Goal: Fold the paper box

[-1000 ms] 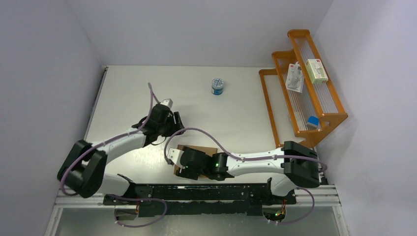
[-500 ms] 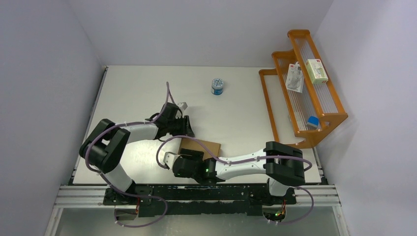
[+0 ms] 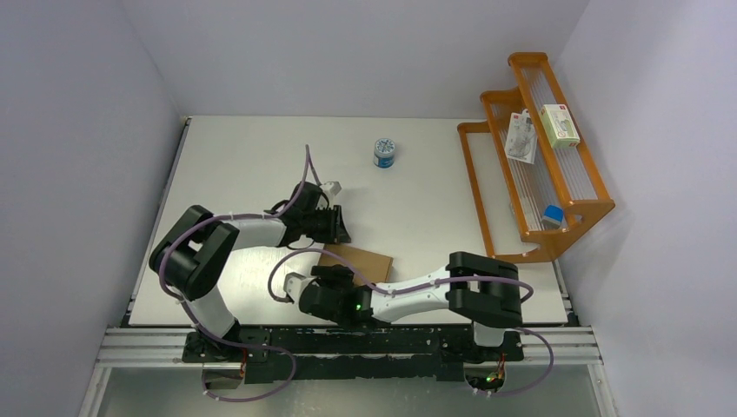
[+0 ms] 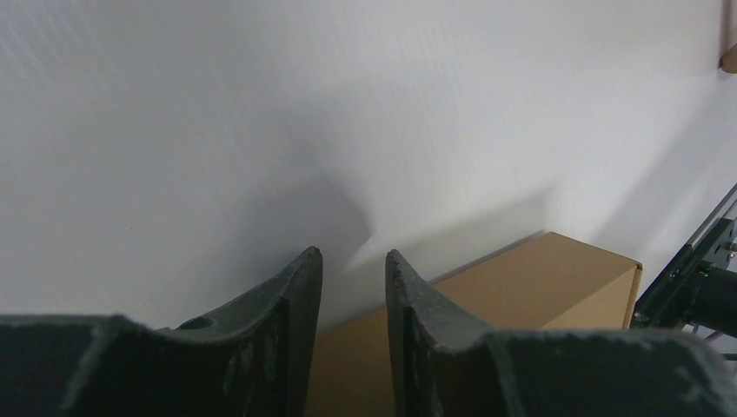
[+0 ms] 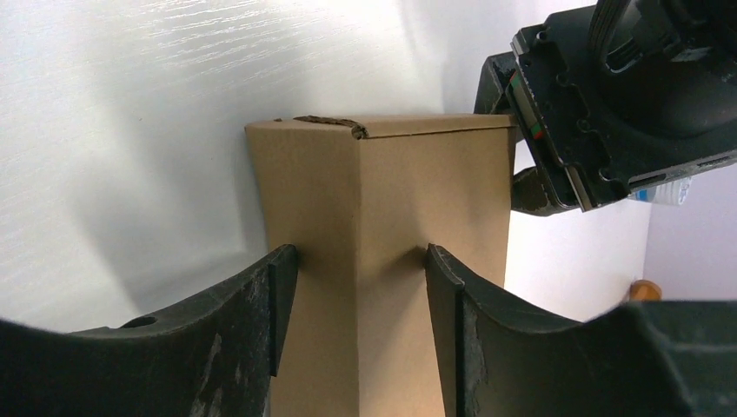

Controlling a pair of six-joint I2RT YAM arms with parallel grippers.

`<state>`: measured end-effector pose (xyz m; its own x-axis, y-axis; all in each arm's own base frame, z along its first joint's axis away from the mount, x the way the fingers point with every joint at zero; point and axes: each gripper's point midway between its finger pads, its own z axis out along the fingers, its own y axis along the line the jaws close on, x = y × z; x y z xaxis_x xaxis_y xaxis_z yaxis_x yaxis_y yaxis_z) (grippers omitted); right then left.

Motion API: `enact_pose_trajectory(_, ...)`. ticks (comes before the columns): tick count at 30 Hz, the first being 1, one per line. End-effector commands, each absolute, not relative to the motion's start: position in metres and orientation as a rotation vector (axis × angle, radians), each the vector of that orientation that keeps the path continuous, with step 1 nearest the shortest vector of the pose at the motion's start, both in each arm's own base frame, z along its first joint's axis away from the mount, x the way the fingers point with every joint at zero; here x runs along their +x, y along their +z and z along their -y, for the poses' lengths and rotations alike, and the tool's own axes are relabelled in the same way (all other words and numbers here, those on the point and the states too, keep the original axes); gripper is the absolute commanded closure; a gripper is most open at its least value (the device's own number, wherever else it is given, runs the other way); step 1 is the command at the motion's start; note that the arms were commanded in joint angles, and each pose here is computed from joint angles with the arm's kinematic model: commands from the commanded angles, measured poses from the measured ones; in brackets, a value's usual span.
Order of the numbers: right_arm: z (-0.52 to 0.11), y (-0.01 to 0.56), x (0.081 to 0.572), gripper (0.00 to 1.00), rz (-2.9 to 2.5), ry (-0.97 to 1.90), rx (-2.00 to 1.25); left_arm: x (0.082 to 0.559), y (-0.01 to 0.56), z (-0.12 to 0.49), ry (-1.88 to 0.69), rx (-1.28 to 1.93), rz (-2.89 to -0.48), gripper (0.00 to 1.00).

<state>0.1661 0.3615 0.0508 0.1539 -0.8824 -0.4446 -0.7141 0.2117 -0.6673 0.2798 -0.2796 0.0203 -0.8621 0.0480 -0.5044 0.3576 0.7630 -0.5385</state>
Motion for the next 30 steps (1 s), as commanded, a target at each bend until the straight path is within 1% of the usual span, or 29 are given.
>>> enact_pose_trajectory(1, -0.354, 0.054, 0.196, 0.42, -1.575, -0.39, -1.444, 0.22, -0.013, 0.266, -0.904, 0.393, -2.692, 0.63)
enact_pose_trajectory(7, -0.352, 0.061, 0.212, 0.48, -1.572, -0.436, -1.365, 0.209, -0.014, 0.263, -0.914, 0.398, -2.712, 0.64)
enact_pose_trajectory(12, -0.353, 0.06, 0.222, 0.49, -1.62, -0.396, -1.327, 0.198, -0.018, 0.258, -0.918, 0.389, -2.731, 0.65)
enact_pose_trajectory(17, -0.367, 0.051, 0.203, 0.37, -1.653, -0.196, -1.43, 0.207, -0.023, 0.254, -0.844, 0.35, -2.73, 0.65)
enact_pose_trajectory(20, -0.374, 0.048, 0.192, 0.32, -1.677, -0.074, -1.463, 0.213, -0.023, 0.256, -0.834, 0.334, -2.72, 0.65)
enact_pose_trajectory(23, -0.376, 0.047, 0.19, 0.3, -1.704, 0.011, -1.442, 0.217, -0.023, 0.256, -0.823, 0.322, -2.713, 0.65)
enact_pose_trajectory(30, -0.387, 0.064, 0.193, 0.27, -1.67, 0.1, -1.35, 0.22, -0.021, 0.252, -0.818, 0.282, -2.7, 0.66)
